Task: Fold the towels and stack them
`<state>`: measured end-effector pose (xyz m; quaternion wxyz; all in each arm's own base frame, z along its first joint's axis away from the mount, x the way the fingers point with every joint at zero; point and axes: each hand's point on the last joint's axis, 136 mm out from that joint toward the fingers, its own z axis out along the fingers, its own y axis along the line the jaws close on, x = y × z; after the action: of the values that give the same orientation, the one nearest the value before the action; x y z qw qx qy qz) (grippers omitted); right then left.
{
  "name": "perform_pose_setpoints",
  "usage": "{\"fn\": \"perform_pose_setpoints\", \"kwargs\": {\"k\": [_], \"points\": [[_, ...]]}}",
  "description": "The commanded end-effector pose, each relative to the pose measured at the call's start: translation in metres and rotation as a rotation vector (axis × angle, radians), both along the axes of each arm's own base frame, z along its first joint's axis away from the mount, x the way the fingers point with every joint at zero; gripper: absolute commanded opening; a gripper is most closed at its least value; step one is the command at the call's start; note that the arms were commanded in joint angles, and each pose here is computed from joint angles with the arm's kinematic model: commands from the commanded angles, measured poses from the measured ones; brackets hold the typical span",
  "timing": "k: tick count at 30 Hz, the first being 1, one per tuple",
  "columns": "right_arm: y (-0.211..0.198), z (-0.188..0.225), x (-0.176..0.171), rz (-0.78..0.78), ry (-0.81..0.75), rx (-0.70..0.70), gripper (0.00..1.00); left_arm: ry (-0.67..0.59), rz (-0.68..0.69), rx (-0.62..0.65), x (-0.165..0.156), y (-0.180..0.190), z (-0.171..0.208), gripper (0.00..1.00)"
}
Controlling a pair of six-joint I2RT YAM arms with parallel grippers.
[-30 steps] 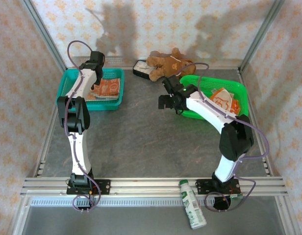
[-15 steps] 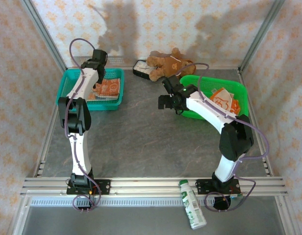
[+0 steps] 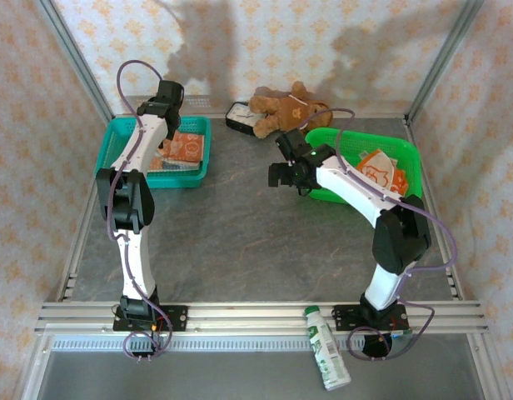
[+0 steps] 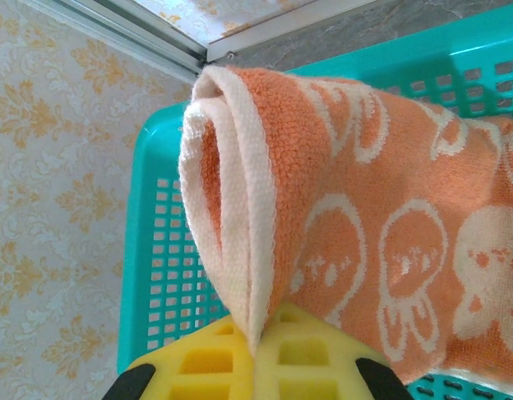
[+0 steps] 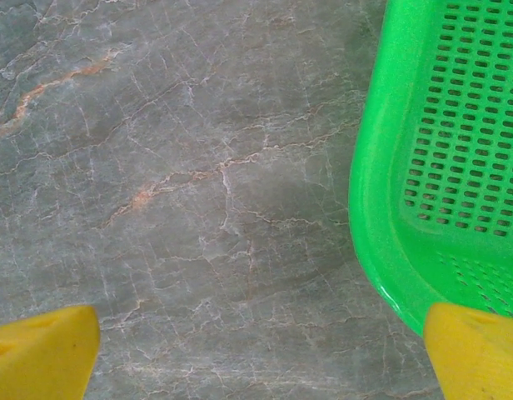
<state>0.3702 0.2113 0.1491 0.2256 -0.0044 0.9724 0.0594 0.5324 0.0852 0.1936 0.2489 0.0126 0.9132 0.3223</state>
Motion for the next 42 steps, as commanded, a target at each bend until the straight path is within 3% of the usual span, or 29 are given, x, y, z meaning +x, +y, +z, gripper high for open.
{"fn": "perform_pose_setpoints", "kwargs": {"k": [1, 8, 11, 12, 13, 14, 15, 26, 35, 39, 42], "points": [[-0.004, -0.001, -0.001, -0.02, 0.0, -0.002, 0.99, 0.016, 0.013, 0.045, -0.007, 0.005, 0.007, 0.0], [-0.006, 0.001, -0.002, -0.02, -0.001, -0.005, 0.99, 0.057, 0.042, 0.061, -0.002, 0.019, -0.024, 0.0], [-0.006, 0.002, -0.002, -0.021, -0.004, -0.006, 0.99, 0.053, 0.07, 0.083, 0.002, 0.026, -0.028, 0.32], [-0.007, 0.003, -0.002, -0.022, -0.004, -0.007, 0.99, 0.051, 0.08, 0.09, 0.003, 0.029, -0.028, 0.48], [-0.007, 0.004, -0.002, -0.023, -0.006, -0.01, 0.99, 0.045, 0.089, 0.092, 0.004, 0.029, -0.026, 0.75], [-0.008, 0.004, -0.002, -0.025, -0.006, -0.012, 0.99, 0.04, 0.093, 0.089, 0.005, 0.03, -0.025, 0.94], [-0.008, 0.005, -0.002, -0.027, -0.01, -0.011, 0.99, 0.03, 0.102, 0.087, 0.005, 0.03, -0.022, 1.0], [-0.036, 0.018, 0.009, -0.102, -0.067, -0.081, 0.99, -0.103, 0.123, -0.089, -0.012, -0.002, 0.023, 1.0], [-0.149, 0.031, 0.048, -0.437, -0.129, -0.214, 1.0, -0.235, 0.081, -0.259, -0.051, -0.061, 0.059, 1.0], [-0.21, 0.026, 0.061, -0.625, -0.123, -0.205, 1.0, -0.255, 0.049, -0.378, -0.074, -0.092, 0.063, 1.0], [-0.236, 0.01, 0.077, -0.684, -0.092, -0.178, 1.0, -0.272, 0.045, -0.481, -0.093, -0.106, 0.06, 1.0]]}}
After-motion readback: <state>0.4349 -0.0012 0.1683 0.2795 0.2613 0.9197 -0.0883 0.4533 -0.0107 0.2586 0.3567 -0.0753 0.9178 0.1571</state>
